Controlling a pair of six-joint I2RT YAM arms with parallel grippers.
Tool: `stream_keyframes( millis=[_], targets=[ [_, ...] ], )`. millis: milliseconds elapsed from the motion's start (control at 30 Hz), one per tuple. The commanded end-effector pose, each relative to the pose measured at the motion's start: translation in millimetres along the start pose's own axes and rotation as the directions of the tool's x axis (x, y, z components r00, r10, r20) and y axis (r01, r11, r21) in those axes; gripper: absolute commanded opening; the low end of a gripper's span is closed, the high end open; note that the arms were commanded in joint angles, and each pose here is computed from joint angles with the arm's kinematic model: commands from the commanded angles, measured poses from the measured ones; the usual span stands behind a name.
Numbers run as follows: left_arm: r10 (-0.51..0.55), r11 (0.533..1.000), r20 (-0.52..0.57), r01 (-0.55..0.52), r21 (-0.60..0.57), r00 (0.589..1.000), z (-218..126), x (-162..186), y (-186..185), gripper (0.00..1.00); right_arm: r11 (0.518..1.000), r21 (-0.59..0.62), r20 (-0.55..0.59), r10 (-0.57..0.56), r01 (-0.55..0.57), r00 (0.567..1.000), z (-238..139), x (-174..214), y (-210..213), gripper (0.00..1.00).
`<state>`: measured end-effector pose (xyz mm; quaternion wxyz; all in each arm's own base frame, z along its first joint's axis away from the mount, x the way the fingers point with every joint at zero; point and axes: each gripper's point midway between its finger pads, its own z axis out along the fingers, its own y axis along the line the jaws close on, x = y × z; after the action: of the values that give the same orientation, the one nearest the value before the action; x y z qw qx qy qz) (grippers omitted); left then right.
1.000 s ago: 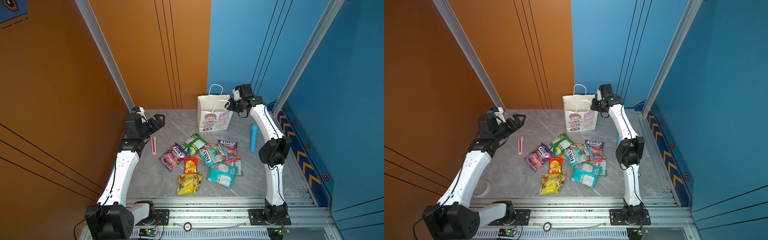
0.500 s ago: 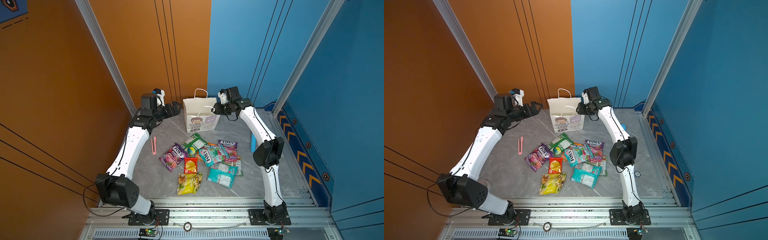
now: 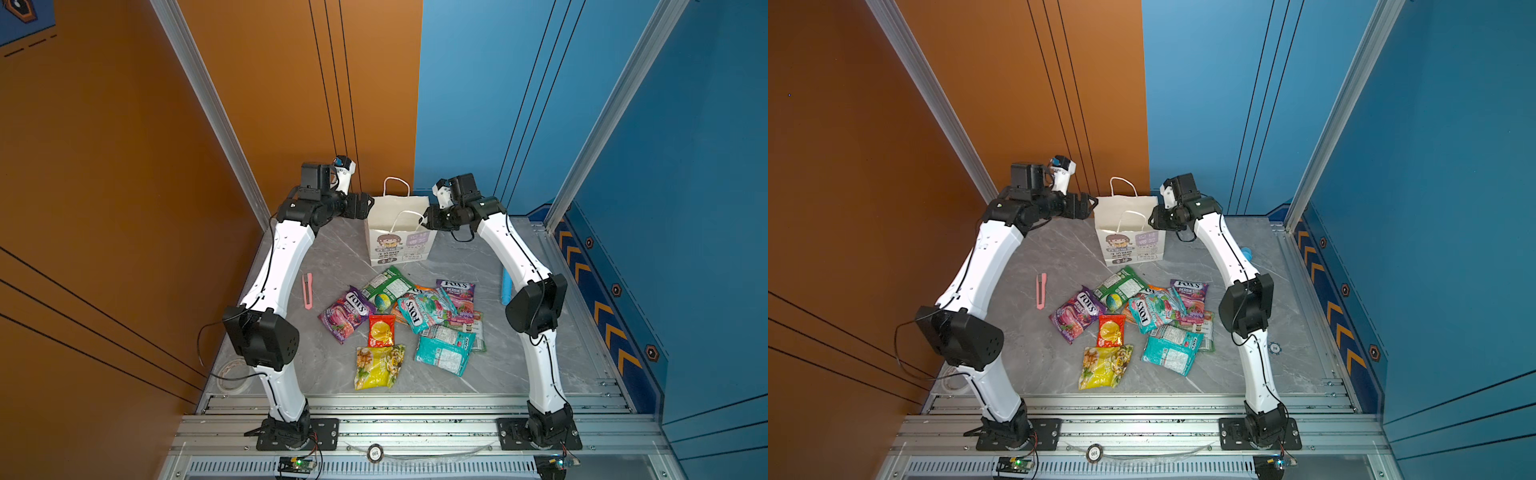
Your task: Place the snacks into the paper bag
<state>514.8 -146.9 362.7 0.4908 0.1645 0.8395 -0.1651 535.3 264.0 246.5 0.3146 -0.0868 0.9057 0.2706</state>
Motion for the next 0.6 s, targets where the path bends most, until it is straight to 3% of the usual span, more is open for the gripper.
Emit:
stream_keyframes(
  millis=[0,233,300,567],
  targets=[
    [0.135,0.99,-0.034,-0.133,0.047,0.99,3.9,-1.3,-9.9,0.9,0.999,-0.031,-0.021,0.01,-0.01,1.0,-3.9,4.6,12.3,0.47],
    [0.237,0.971,-0.053,-0.234,0.056,0.97,24.2,-5.1,-7.0,0.87,0.999,-0.048,-0.033,-0.002,0.0,0.999,-1.7,9.1,21.1,0.47],
    [0.261,0.964,-0.052,-0.257,0.069,0.964,29.6,-3.8,-7.0,0.82,0.999,-0.052,-0.035,-0.004,0.002,0.999,-2.4,9.7,22.9,0.47],
    [0.31,0.948,-0.083,-0.301,0.098,0.947,45.7,12.3,-4.7,0.81,0.998,-0.069,-0.046,-0.015,0.012,0.999,-5.3,14.7,30.3,0.47]
  ],
)
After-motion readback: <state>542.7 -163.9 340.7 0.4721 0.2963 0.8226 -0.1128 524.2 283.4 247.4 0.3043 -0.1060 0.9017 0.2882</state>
